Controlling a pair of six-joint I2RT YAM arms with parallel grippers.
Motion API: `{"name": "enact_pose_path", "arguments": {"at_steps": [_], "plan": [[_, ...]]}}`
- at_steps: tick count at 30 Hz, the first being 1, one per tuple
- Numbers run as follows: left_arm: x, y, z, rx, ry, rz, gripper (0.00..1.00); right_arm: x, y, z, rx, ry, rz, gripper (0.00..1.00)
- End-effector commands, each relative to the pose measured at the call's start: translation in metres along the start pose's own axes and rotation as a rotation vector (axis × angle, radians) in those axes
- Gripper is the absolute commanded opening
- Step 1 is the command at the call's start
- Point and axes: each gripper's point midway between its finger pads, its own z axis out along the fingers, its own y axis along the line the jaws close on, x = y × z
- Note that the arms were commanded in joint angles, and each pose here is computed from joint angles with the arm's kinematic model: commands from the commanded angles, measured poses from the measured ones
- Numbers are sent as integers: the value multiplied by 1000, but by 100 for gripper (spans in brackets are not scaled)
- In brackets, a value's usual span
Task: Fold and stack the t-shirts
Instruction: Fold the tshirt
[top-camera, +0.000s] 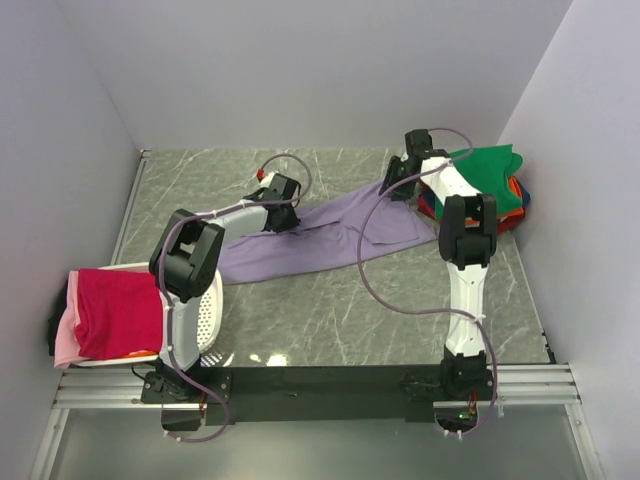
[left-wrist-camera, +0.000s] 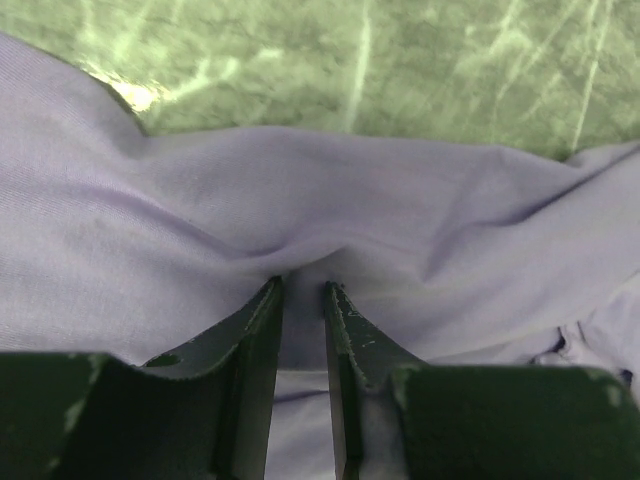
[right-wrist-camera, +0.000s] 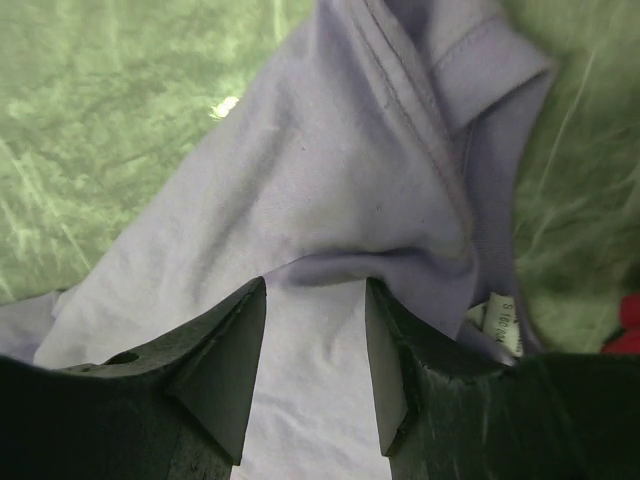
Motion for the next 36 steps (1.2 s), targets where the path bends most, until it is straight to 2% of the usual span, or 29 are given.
{"name": "enact_pose_path", "arguments": {"at_steps": [1,5,8,11,17,21,27,36], "plan": [[-10,-32,-25,96,-42,4,30,-41,31,-49,-108,-147,-92,52],[-28,-50,-50,144,-95,4,30,-47,51,-99,-189,-250,-130,52],[-36,-47,-61,132,-129,0,30,-25,56,-126,-203,-265,-142,51],[-43,-36,-74,101,-168,3,31,16,55,-132,-168,-222,-166,52],[-31,-9,-71,39,-155,19,31,107,41,-114,-83,-107,-192,51],[-26,10,-64,19,-132,5,31,139,38,-103,-62,-67,-202,51],[-28,31,-59,2,-114,-25,31,158,36,-84,-29,-29,-214,51],[-32,48,-58,-14,-111,-45,31,152,29,-60,43,-27,-200,51]]}}
